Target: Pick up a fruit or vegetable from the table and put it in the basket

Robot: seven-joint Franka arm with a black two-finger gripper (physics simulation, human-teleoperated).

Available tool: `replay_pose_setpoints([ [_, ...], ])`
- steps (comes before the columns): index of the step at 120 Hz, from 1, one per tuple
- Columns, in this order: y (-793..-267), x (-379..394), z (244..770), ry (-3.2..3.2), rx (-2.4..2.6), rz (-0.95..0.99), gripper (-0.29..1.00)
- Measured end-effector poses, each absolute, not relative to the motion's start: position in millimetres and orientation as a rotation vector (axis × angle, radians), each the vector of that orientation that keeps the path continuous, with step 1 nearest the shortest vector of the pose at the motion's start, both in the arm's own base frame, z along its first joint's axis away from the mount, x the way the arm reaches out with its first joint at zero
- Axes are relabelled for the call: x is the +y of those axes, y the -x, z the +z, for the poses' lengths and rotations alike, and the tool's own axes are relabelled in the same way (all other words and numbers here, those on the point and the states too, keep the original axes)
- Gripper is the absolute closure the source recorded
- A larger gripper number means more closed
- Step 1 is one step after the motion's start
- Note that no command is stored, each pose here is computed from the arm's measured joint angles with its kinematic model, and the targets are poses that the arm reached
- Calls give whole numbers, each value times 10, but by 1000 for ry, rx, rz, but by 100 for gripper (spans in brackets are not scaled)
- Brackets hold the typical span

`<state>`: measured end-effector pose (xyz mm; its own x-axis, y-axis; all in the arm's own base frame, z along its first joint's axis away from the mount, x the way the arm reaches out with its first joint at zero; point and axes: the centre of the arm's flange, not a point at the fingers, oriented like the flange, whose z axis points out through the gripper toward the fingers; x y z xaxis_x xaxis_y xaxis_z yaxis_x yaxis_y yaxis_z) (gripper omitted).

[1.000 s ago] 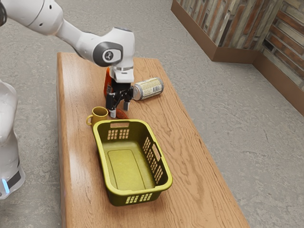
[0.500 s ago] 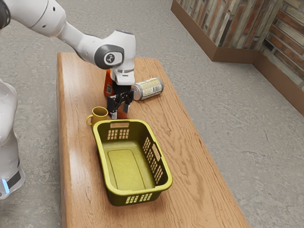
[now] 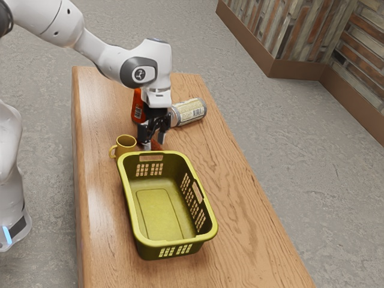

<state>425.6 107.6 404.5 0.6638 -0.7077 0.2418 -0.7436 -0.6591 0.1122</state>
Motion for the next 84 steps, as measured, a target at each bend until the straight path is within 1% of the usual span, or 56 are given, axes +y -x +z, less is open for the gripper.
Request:
replay_pose_setpoints([
  [29,-4255,1085,4048,-2680,-1181,264,32],
  [84,-4167,1177,4092,-2693,-1152,288,38],
])
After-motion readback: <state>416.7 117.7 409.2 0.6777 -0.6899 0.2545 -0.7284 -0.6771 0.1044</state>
